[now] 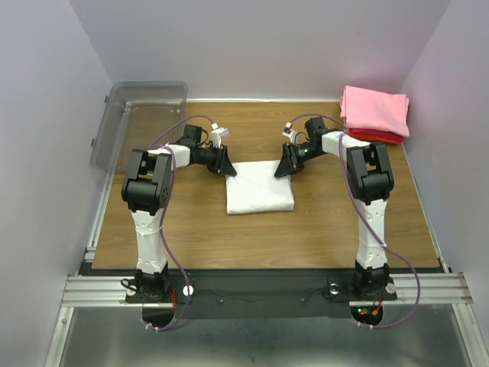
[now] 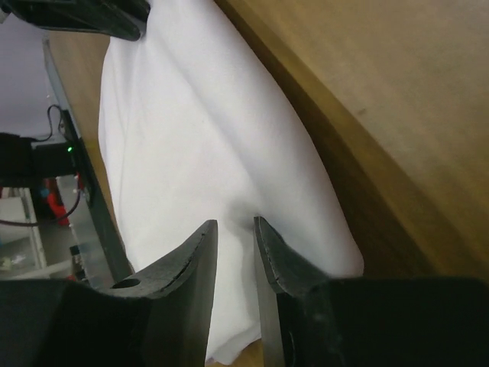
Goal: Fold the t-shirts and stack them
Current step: Fold the tshirt
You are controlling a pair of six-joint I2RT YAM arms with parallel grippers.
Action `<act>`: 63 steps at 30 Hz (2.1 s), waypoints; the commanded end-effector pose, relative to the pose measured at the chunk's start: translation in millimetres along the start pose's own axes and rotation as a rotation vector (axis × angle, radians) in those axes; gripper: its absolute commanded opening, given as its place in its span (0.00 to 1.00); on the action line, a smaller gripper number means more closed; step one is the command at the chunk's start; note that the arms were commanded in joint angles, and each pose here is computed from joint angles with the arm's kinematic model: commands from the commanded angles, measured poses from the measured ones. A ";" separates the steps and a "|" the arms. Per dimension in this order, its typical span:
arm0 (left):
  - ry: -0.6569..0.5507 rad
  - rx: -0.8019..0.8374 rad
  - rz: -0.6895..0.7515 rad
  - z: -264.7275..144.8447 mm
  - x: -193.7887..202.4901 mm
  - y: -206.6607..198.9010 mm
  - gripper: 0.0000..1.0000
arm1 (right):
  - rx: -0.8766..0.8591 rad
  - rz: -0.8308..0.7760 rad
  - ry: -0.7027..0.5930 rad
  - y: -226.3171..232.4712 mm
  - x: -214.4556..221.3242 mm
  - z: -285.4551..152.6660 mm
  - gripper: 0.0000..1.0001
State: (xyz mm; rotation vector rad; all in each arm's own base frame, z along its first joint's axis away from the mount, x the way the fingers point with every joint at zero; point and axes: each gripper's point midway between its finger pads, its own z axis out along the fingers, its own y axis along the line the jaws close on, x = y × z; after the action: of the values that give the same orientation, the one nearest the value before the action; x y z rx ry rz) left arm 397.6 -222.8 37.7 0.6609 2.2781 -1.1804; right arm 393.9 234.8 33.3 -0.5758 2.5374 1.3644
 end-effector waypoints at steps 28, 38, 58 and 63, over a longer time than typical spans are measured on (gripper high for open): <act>0.055 0.140 -0.187 29.8 38.9 -50.5 0.37 | -0.106 0.153 0.014 22.4 39.5 3.0 0.43; 0.116 0.095 -0.147 6.1 68.3 -35.6 0.36 | -0.102 0.178 0.006 24.4 60.2 -9.3 0.33; -0.067 0.213 0.104 -42.4 -7.6 -98.9 0.33 | -0.209 0.070 0.004 110.5 8.5 59.0 0.30; -0.041 0.195 0.106 -50.3 3.4 -97.3 0.34 | -0.168 0.232 0.049 56.2 36.8 84.2 0.29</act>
State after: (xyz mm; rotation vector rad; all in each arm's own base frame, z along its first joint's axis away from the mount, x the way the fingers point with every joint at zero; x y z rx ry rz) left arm 333.3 -235.3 108.2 0.7713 2.1153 -1.3795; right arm 316.7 337.1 39.5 -0.4772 2.5969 1.7132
